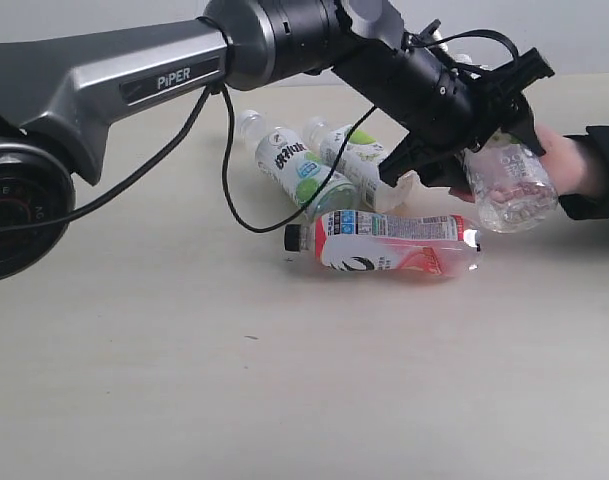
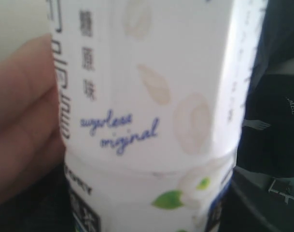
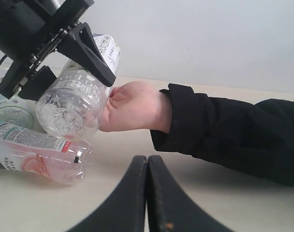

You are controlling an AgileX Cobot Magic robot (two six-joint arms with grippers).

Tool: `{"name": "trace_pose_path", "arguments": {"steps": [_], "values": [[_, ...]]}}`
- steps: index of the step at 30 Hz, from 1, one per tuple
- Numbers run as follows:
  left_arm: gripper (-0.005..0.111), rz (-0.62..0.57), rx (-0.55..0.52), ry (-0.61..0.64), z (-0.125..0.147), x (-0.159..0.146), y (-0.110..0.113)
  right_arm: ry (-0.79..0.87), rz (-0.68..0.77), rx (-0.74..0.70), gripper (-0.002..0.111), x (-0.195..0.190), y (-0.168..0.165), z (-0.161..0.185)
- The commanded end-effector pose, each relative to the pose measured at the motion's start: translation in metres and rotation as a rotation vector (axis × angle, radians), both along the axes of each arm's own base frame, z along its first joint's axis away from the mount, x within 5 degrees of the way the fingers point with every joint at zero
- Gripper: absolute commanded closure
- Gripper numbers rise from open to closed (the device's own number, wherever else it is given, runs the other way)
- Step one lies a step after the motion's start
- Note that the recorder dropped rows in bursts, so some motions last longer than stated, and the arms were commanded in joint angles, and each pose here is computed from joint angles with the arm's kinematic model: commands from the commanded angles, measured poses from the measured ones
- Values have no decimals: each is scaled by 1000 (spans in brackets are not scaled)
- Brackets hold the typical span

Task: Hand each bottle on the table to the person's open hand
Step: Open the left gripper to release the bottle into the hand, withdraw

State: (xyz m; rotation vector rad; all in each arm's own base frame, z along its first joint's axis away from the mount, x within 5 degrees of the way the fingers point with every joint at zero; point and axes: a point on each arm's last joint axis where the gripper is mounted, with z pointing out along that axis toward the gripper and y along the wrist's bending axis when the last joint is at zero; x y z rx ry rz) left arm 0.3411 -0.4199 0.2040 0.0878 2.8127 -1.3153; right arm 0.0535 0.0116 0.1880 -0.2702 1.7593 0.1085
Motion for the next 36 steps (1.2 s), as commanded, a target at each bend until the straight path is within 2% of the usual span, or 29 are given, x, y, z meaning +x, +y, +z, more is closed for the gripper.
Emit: {"name": "trace_pose_path", "arguments": {"steps": [1, 7, 10, 30, 34, 36], "values": [[91, -7, -18, -6, 2, 1, -1, -11, -2, 1, 108, 0, 0, -1], [59, -3, -46, 22, 4, 0, -2, -11, -2, 1, 108, 0, 0, -1], [48, -12, -46, 11, 4, 0, -2, -11, -2, 1, 108, 0, 0, -1], [45, -20, -50, -18, 4, 1, -2, -13, -2, 2, 108, 0, 0, 0], [27, -21, -52, -26, 5, 1, -3, -13, -2, 2, 108, 0, 0, 0], [23, -21, -51, -27, 5, 1, -2, -13, -2, 2, 108, 0, 0, 0]]}}
